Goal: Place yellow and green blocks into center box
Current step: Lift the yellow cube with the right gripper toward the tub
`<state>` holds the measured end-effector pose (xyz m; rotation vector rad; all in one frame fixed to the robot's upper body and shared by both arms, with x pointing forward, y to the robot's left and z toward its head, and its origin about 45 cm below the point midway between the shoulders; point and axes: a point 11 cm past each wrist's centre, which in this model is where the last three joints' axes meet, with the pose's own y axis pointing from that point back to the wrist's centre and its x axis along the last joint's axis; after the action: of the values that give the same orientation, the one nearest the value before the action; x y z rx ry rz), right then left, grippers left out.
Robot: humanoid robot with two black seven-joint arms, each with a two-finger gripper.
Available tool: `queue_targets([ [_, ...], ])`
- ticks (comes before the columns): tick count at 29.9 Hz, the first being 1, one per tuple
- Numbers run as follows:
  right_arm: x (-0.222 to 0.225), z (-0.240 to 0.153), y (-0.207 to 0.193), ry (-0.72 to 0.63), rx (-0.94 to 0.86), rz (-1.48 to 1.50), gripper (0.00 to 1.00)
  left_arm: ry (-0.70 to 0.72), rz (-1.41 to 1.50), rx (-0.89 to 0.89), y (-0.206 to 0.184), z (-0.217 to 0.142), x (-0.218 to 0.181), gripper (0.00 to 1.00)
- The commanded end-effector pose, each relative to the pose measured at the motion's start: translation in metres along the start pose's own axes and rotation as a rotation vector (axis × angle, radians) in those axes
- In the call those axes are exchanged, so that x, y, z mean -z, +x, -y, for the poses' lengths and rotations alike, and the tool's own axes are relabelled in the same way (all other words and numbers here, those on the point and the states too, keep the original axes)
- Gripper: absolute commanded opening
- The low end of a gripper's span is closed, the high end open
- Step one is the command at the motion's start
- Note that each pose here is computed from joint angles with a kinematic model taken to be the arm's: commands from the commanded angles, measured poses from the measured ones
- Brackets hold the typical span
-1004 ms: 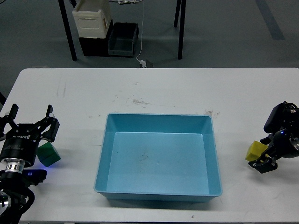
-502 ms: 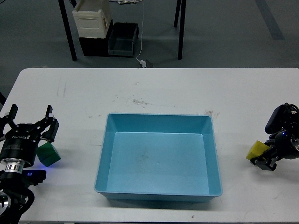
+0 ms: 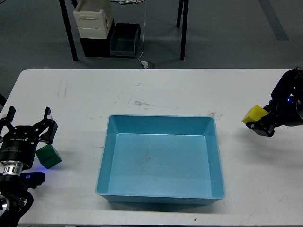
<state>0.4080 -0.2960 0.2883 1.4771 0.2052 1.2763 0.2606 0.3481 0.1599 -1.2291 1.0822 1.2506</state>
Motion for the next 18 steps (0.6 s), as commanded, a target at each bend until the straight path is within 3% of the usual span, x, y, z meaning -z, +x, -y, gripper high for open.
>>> queue_targets([
  [1, 0.008, -0.025, 0.057, 0.028, -0.117, -0.04, 0.02, -0.002, 0.0, 0.001, 0.0, 0.0, -0.001, 1.0],
  [4, 0.019, -0.044, 0.097, 0.052, -0.182, -0.094, 0.02, -0.007, 0.002, 0.0, 0.0, 0.0, -0.003, 1.0],
  [9, 0.064, -0.049, 0.126, 0.135, -0.158, -0.256, 0.02, -0.02, 0.007, -0.004, 0.002, 0.0, -0.007, 1.0],
  [18, 0.135, -0.012, 0.115, 0.307, -0.02, -0.432, 0.03, -0.022, 0.006, -0.005, 0.002, -0.001, -0.008, 1.0],
])
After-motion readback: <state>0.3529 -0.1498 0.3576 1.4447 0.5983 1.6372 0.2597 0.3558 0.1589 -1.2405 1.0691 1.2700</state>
